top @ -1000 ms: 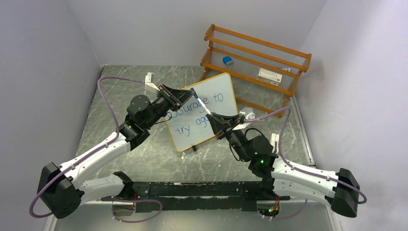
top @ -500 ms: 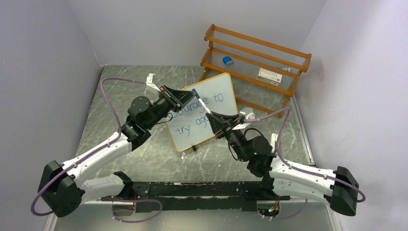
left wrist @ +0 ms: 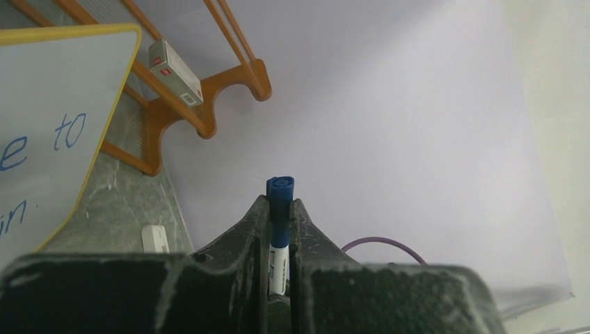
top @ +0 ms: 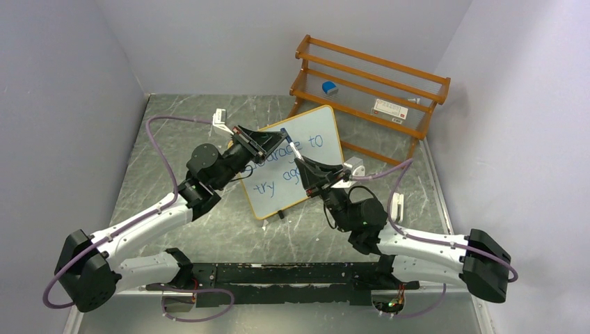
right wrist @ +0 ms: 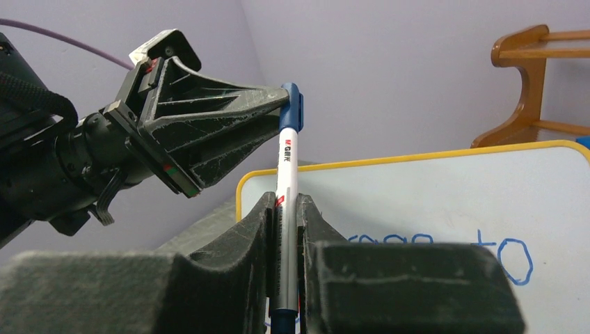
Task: Write a sentence on the whiteboard
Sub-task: Close the whiteboard marker at the center of the board.
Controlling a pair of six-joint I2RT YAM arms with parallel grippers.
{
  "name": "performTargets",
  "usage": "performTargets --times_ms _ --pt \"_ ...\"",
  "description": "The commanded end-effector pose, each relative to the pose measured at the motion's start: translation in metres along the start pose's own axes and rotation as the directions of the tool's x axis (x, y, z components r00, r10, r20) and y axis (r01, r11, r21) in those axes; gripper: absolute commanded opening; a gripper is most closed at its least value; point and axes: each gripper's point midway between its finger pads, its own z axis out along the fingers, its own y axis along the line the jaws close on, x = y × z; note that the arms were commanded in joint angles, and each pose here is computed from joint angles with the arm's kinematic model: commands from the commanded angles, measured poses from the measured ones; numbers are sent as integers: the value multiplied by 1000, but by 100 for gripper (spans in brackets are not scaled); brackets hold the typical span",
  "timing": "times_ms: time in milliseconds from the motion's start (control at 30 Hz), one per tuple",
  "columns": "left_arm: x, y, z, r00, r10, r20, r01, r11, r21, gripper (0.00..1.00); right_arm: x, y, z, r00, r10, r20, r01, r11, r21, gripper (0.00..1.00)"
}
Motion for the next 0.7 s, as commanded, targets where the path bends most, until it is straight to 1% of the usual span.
performTargets --times_ms 0,233,500,667 --pt "30 -19 -4 995 8 -96 -1 998 69 5 -20 1 6 994 -13 108 13 1000 5 0" --pt "50 -20 -4 988 34 -148 -24 997 73 5 -34 2 12 981 -58 184 57 998 11 0" --pt "66 -8 -12 962 160 -220 -159 987 21 5 -49 9 20 970 -112 215 117 993 -13 0" --pt "79 3 -19 939 199 -279 -208 978 -3 5 -54 15 23 965 -136 224 150 988 -47 0"
